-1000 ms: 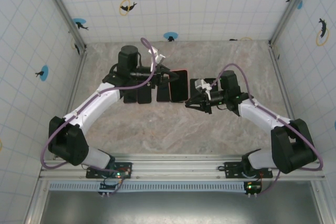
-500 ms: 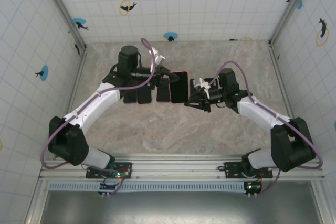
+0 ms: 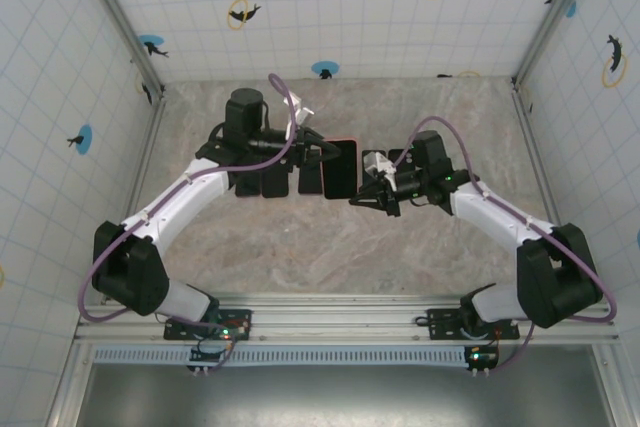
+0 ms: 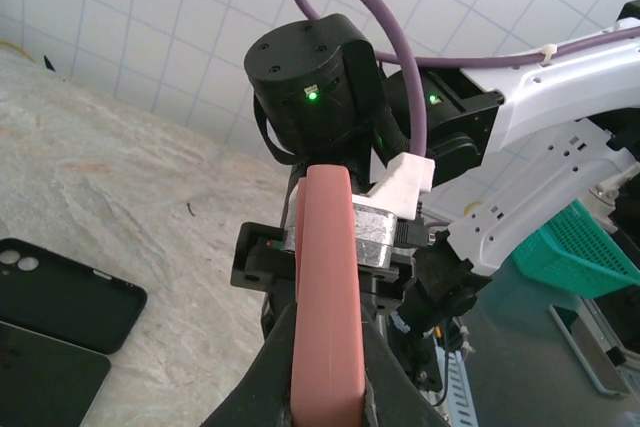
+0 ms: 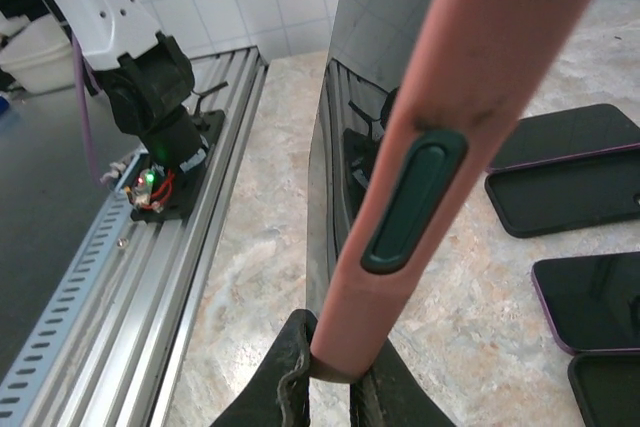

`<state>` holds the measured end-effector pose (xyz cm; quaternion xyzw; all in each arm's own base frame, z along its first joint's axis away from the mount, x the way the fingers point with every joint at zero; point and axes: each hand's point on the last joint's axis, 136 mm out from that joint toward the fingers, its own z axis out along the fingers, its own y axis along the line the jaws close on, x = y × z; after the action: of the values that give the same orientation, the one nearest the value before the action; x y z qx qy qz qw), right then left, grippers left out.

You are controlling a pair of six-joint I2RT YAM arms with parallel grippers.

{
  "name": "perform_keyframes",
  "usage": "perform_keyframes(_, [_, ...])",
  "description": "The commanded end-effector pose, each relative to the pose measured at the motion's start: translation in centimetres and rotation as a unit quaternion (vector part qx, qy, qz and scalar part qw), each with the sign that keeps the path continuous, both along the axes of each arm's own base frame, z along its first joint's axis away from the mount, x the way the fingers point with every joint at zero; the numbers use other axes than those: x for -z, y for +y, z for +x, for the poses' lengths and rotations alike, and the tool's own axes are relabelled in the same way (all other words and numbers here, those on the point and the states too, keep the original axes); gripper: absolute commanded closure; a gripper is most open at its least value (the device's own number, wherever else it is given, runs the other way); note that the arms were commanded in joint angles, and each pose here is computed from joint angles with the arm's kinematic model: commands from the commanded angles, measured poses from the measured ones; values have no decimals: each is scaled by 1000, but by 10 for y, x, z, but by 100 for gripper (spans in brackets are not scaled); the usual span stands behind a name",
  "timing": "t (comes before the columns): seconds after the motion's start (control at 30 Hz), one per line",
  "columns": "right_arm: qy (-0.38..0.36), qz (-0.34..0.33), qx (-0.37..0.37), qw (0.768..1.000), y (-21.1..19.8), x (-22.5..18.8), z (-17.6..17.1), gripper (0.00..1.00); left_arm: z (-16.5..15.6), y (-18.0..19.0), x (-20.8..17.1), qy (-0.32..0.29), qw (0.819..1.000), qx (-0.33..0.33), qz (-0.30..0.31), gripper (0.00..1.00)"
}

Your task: Take the phone out of the phone case

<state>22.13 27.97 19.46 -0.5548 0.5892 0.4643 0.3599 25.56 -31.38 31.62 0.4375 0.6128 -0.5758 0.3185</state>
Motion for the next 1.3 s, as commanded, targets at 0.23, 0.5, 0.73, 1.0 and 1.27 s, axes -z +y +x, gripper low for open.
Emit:
perform_keyframes(0.23, [-125,-72,69,987,-2,-12,32,93,-31,4,-21,14,997,71,-27,100])
perform_keyframes(0.5, [-175,-75,95,977,-3,-27,47,93,-31,3,-19,21,997,72,-26,100])
perform_keyframes(0.73, [-203,-52,102,972,-1,-42,49,94,-32,0,-19,21,997,75,-26,100])
perform_keyframes(1.0, [-238,-32,109,965,-2,-54,49,94,-29,-1,-23,25,997,71,-27,100])
perform_keyframes(1.27, [-258,-12,119,959,-4,-60,45,94,-26,-3,-23,29,997,68,-28,100])
